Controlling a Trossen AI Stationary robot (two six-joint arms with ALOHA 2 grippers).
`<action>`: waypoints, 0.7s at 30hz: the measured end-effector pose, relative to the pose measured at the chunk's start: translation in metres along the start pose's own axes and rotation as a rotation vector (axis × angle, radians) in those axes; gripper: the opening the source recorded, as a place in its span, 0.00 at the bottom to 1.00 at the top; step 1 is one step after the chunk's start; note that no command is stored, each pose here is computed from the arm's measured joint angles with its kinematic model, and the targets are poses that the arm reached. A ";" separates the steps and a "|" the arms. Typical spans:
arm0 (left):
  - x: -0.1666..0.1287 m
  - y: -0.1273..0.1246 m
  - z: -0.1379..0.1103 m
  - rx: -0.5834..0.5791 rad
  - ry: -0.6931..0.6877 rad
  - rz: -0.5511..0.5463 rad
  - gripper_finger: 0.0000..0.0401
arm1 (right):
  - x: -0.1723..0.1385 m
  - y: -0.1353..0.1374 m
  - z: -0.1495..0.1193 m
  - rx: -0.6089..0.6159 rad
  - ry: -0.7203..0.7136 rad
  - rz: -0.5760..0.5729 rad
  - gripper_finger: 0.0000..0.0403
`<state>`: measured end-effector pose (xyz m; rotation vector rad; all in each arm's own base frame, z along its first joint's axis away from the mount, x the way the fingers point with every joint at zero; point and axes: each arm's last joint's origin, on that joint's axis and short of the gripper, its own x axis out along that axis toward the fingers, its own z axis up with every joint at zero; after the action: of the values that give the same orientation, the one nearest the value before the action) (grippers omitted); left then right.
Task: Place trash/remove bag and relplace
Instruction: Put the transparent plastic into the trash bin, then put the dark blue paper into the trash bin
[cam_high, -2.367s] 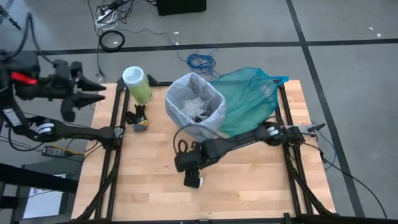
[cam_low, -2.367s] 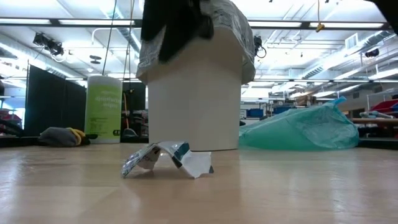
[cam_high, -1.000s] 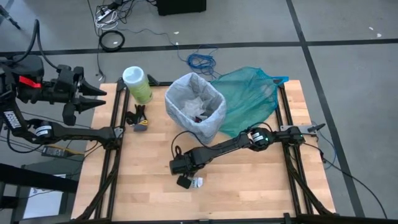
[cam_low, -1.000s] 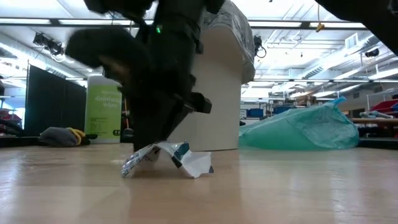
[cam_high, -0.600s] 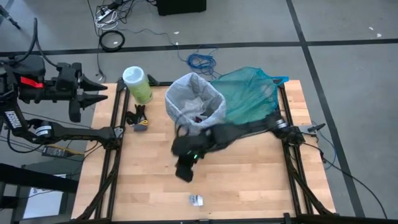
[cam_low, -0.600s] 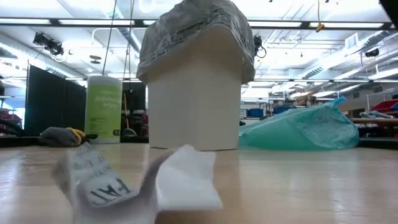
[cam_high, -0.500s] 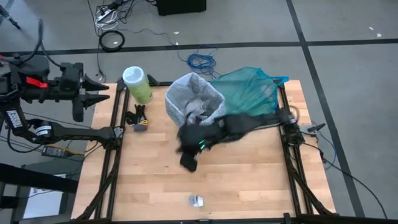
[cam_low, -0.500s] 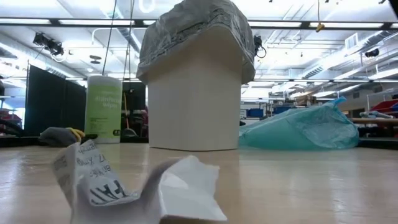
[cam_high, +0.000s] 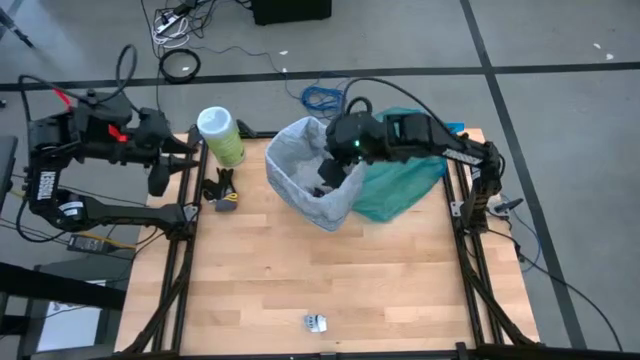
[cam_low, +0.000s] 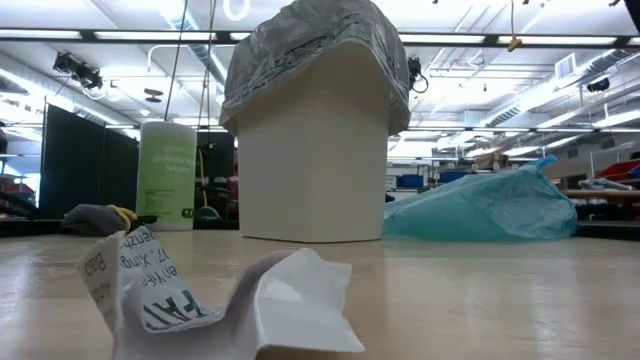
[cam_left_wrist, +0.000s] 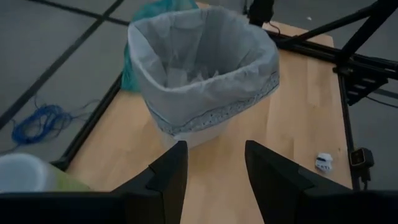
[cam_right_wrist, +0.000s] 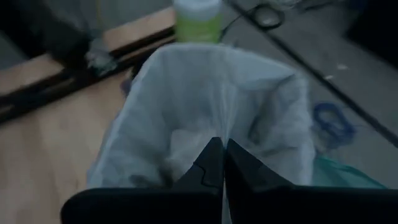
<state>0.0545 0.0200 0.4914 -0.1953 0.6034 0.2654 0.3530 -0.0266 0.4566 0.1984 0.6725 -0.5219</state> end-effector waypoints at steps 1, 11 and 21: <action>0.001 0.000 -0.001 -0.009 0.008 -0.001 0.42 | 0.003 -0.003 0.001 -0.015 0.018 0.031 0.02; 0.002 0.000 -0.001 -0.032 0.010 -0.001 0.42 | 0.008 -0.012 0.003 -0.140 0.042 0.089 0.46; 0.002 -0.003 0.006 -0.046 -0.058 -0.106 0.42 | -0.003 -0.009 -0.003 -0.003 0.128 0.232 0.78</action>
<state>0.0598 0.0191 0.4957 -0.2627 0.5283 0.1817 0.3449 -0.0320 0.4563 0.3052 0.7640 -0.2875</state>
